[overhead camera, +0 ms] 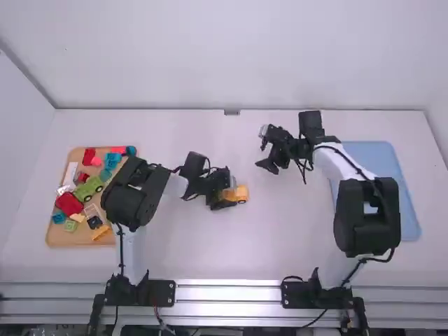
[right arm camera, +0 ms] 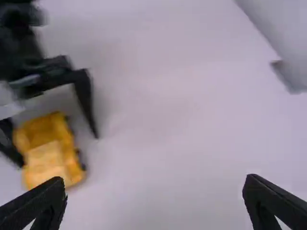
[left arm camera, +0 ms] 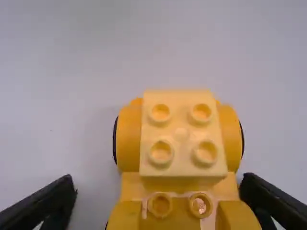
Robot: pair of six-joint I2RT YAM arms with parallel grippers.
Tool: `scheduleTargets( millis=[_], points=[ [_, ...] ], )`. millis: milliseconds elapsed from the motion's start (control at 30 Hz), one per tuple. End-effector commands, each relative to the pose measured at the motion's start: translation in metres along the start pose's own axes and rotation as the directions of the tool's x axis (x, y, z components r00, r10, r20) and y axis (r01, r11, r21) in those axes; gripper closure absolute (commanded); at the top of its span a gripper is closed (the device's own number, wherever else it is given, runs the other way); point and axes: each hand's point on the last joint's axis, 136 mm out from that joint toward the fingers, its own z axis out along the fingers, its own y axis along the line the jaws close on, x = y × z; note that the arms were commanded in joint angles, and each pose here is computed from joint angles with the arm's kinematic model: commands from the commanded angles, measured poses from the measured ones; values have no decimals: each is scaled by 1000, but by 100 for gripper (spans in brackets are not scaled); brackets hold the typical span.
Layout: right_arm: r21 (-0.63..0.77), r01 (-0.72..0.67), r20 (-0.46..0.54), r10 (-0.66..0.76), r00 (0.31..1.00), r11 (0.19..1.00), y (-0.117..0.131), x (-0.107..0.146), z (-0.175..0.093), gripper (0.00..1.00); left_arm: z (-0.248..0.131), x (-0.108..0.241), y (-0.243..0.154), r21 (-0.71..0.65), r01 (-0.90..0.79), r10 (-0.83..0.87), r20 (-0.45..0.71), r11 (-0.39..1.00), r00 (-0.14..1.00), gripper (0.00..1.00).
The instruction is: Assemble lego blocks to make yellow taxi
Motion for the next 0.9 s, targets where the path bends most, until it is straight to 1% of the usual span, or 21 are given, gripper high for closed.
scheduleTargets(
  millis=[0, 33, 133, 233, 300, 367, 467, 533, 567, 633, 700, 767, 800, 867],
  points=[
    [142, -100, -98, 115, 989, 985, -12, -4, -6, 2, 0, 35, 1, -52, 61, -68, -140, 997, 988, 2],
    [149, -64, -98, 79, 992, 987, -8, -15, -9, 1, -2, 32, 1, -46, 69, -75, -145, 997, 987, 1],
    [138, -57, -100, 71, 993, 989, -1, -20, -7, 2, -5, 29, 0, -30, 92, -95, -162, 995, 982, 1],
    [140, -81, -105, 97, 990, 987, 1, -13, -4, 2, -11, 23, -2, -5, 114, -113, -186, 993, 976, 1],
    [182, -93, -103, 113, 988, 979, -9, -9, -8, 2, -19, 13, -3, 9, 137, -133, -203, 990, 970, 1],
    [197, -108, -92, 128, 988, 974, -13, -10, -10, 2, -25, 8, -2, 9, 151, -145, -225, 989, 964, 1],
    [159, -157, -95, 173, 980, 975, -3, 6, -9, 2, -44, 8, 4, -42, 163, -167, -333, 986, 928, 1],
    [138, -178, -72, 190, 979, 974, 5, 20, -4, 2, -61, 8, 16, -104, 142, -172, -414, 984, 894, 1],
    [151, -173, -57, 183, 981, 973, 3, 25, -3, 2, -68, 4, 22, -131, 131, -176, -437, 983, 882, 1],
    [191, -185, -19, 192, 981, 964, -5, 28, -2, 2, -80, -3, 31, -186, 136, -209, -459, 973, 864, 1],
    [237, -233, 44, 230, 972, 943, -16, 25, -4, 2, -98, -12, 46, -300, 177, -308, -473, 937, 826, 1],
    [254, -266, 73, 256, 964, 930, -21, 24, -6, 2, -116, -13, 58, -404, 200, -394, -483, 892, 782, 1],
    [259, -275, 80, 264, 961, 926, -22, 24, -8, 2, -129, -14, 65, -469, 222, -454, -469, 855, 758, 1],
    [263, -277, 84, 264, 961, 924, -23, 22, -11, 2, -142, -16, 73, -533, 255, -519, -434, 807, 736, 1]
  ],
)
